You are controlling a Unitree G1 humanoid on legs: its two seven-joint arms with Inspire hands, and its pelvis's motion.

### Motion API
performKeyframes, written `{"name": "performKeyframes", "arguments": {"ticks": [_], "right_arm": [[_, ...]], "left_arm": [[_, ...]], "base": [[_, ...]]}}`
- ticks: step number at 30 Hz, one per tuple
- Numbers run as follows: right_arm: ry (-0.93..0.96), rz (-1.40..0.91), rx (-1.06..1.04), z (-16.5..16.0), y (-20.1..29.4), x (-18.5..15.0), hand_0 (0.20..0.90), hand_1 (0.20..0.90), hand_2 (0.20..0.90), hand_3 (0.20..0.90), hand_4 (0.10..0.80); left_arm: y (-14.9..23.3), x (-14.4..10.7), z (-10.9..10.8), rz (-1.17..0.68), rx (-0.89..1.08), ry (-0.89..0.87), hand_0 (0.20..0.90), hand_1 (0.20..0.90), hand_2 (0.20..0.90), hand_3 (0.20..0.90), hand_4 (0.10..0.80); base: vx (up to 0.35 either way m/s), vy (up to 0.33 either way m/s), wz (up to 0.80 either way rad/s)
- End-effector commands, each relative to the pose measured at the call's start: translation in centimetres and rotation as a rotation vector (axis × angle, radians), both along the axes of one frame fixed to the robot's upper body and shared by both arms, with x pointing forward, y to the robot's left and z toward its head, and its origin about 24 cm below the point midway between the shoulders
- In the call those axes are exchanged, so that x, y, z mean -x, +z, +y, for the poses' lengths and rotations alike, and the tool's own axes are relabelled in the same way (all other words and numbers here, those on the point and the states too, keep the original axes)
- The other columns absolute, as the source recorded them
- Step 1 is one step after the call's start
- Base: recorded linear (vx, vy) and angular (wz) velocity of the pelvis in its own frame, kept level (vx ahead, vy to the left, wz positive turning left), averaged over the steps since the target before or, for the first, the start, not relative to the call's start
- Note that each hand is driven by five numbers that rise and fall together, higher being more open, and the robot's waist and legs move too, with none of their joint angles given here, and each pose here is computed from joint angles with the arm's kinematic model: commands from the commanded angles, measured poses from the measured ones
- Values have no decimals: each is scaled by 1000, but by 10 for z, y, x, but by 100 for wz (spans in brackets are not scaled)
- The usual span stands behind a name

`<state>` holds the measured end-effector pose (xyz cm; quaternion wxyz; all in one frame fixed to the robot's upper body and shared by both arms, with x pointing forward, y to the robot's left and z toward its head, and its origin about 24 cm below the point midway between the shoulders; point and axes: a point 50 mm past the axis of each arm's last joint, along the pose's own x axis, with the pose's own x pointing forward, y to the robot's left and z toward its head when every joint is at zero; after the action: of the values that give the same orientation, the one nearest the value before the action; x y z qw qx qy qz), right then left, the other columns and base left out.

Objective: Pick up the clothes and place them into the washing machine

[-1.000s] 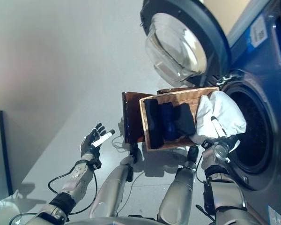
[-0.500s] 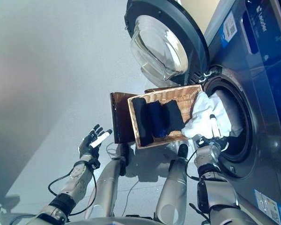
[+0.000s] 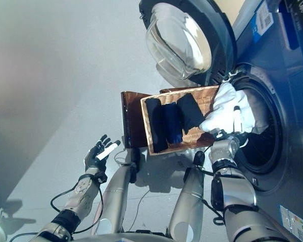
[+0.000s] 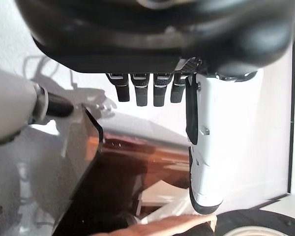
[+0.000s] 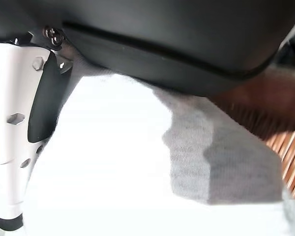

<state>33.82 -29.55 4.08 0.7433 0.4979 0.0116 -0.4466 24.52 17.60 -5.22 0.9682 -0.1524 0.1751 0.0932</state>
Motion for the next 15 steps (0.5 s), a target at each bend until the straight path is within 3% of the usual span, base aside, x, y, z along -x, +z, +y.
{"name": "performKeyframes", "arguments": {"ticks": [1,7,15], "right_arm": [[-281,-251,5,-52,62,2,200,200,200,200,300],[-420,-326,-114,-73,73,12,200,200,200,200,300],[-543,-388,-31,-115,117,33,200,200,200,200,300]], "left_arm": [[21,-8,16,-104,-52,15,900,900,900,900,800],[24,-11,11,-115,-38,-9,900,900,900,900,800],[20,-2,15,-96,-50,-9,900,900,900,900,800]], "base": [[11,22,9],[-10,31,14],[6,23,0]]}}
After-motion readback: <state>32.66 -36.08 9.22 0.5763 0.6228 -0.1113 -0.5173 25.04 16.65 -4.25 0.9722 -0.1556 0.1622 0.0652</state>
